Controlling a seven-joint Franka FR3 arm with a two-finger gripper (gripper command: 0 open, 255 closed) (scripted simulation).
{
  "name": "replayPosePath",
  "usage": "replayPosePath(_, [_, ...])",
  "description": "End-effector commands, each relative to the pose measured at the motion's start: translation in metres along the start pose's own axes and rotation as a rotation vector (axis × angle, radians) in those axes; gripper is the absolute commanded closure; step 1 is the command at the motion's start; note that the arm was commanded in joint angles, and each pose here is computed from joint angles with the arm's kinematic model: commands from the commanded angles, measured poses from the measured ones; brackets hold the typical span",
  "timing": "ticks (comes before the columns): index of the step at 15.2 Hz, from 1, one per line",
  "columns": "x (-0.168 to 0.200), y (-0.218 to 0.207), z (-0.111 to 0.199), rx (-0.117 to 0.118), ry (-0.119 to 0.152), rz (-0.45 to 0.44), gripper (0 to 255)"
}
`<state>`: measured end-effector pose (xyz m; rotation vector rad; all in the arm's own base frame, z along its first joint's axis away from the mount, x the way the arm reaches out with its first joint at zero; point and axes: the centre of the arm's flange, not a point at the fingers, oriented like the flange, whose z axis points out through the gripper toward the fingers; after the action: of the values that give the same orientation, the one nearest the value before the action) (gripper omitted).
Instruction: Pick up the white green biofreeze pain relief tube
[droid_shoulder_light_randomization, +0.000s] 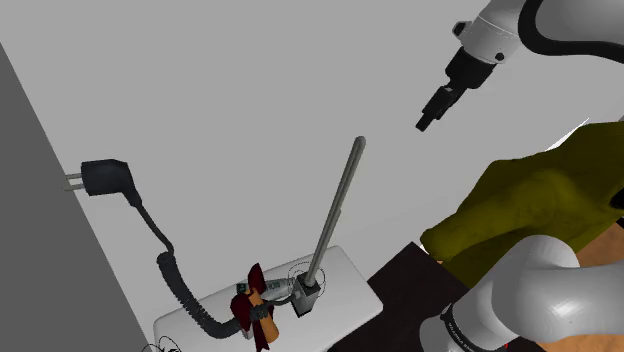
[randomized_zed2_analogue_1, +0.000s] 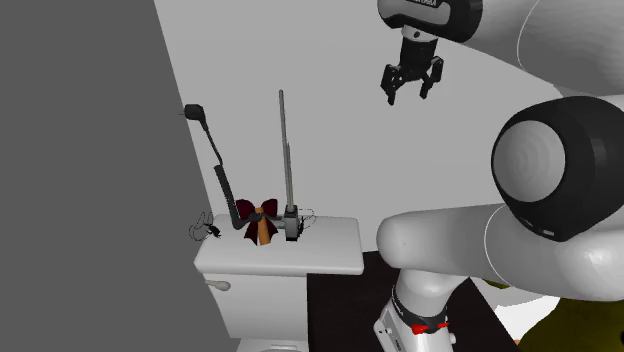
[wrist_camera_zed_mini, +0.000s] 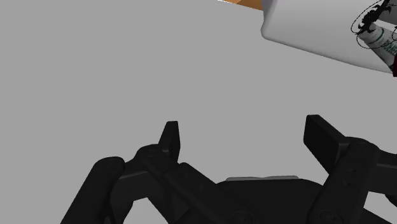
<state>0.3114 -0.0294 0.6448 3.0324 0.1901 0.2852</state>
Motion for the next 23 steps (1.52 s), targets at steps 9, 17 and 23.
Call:
replayPosePath(9, [0.046,-0.074,0.068,-0.009,-0.062,-0.177,0])
replayPosePath(17, [0.061,-0.099,0.066,-0.013,0.003,0.200,0])
replayPosePath(23, [0.067,-0.109,0.058,0.014,0.044,0.573,0])
